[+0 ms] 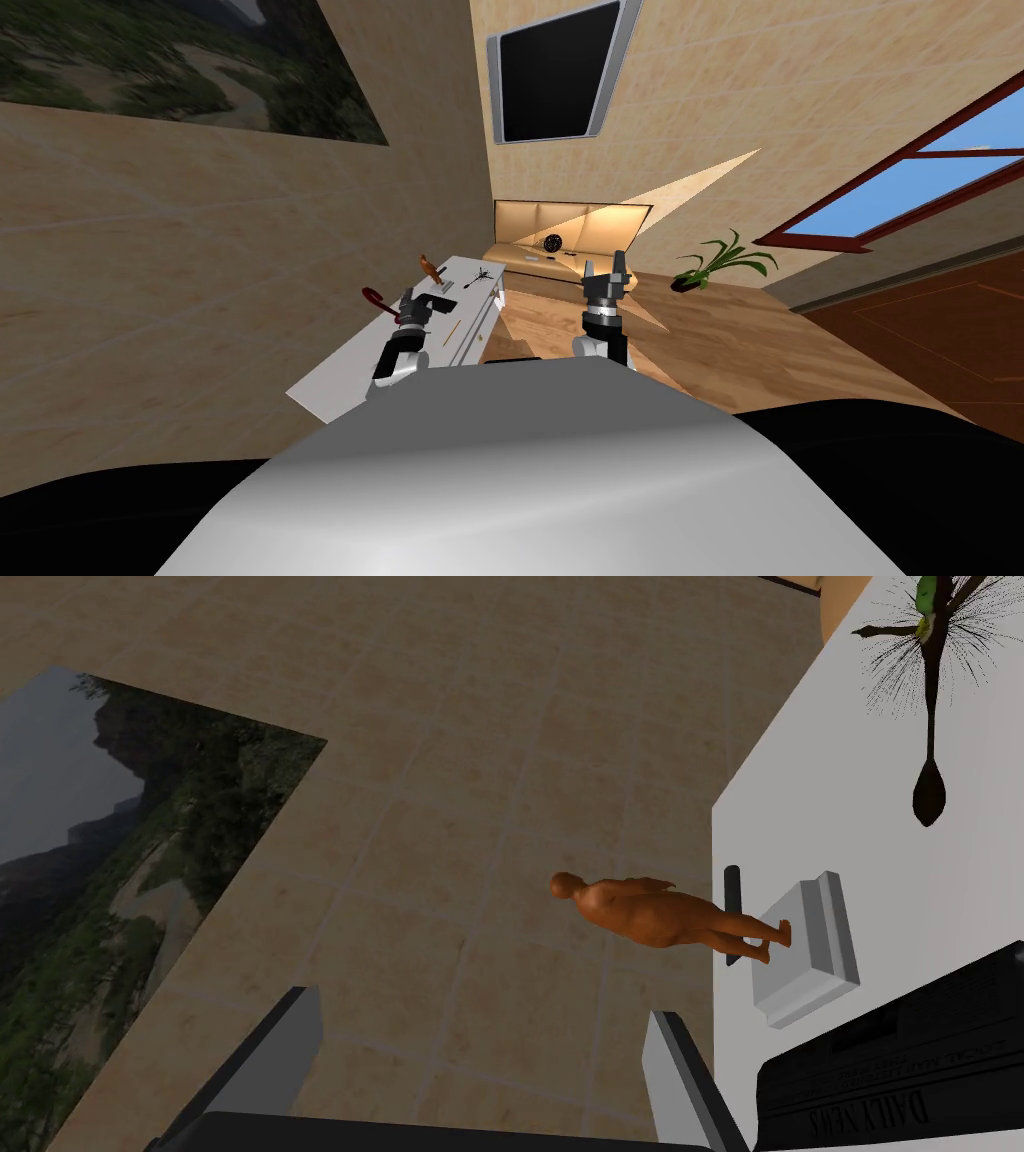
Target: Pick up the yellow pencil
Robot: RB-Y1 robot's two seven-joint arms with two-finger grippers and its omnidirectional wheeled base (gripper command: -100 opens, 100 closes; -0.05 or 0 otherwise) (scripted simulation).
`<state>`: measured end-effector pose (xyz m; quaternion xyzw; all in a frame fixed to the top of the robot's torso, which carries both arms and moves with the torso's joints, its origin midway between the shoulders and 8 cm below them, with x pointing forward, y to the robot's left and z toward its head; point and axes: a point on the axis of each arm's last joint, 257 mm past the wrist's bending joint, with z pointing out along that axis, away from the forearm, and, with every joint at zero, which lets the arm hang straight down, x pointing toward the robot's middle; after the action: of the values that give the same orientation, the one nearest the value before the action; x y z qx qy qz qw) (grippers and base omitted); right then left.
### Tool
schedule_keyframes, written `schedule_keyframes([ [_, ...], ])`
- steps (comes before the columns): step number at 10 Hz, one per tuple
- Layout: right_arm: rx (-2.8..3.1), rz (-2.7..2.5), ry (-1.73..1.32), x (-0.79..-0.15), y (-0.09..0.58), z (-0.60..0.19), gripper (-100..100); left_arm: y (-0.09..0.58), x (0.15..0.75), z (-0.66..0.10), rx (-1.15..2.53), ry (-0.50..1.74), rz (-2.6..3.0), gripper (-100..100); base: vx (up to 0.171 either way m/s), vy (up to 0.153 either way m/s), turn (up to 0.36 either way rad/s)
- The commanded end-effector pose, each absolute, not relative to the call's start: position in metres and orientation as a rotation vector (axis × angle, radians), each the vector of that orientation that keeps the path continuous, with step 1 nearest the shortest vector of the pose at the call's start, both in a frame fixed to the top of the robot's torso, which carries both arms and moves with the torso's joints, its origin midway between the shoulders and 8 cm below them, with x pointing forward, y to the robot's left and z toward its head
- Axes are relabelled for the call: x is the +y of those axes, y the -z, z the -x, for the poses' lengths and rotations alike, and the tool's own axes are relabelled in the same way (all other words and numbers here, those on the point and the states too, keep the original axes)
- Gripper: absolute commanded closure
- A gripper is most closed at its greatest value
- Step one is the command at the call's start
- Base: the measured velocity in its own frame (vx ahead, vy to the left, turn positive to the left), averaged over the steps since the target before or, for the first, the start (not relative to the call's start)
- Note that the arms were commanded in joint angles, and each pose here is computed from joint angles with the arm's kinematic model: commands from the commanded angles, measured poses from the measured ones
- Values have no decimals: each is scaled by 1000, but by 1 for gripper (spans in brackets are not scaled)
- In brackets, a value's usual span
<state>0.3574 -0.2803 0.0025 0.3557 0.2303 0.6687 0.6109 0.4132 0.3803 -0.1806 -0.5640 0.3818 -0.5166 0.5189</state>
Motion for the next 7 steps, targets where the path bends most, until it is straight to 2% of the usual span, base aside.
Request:
schedule_keyframes([
  [1, 531, -821, -1543, -280, -3, -357, 0, 201, 396, -414, 933, 1196, 1419, -100, 77, -16, 16],
  [7, 531, -821, -1543, -280, -3, -357, 0, 255, 425, -409, 984, 1079, 1601, -100, 60, -20, 9],
])
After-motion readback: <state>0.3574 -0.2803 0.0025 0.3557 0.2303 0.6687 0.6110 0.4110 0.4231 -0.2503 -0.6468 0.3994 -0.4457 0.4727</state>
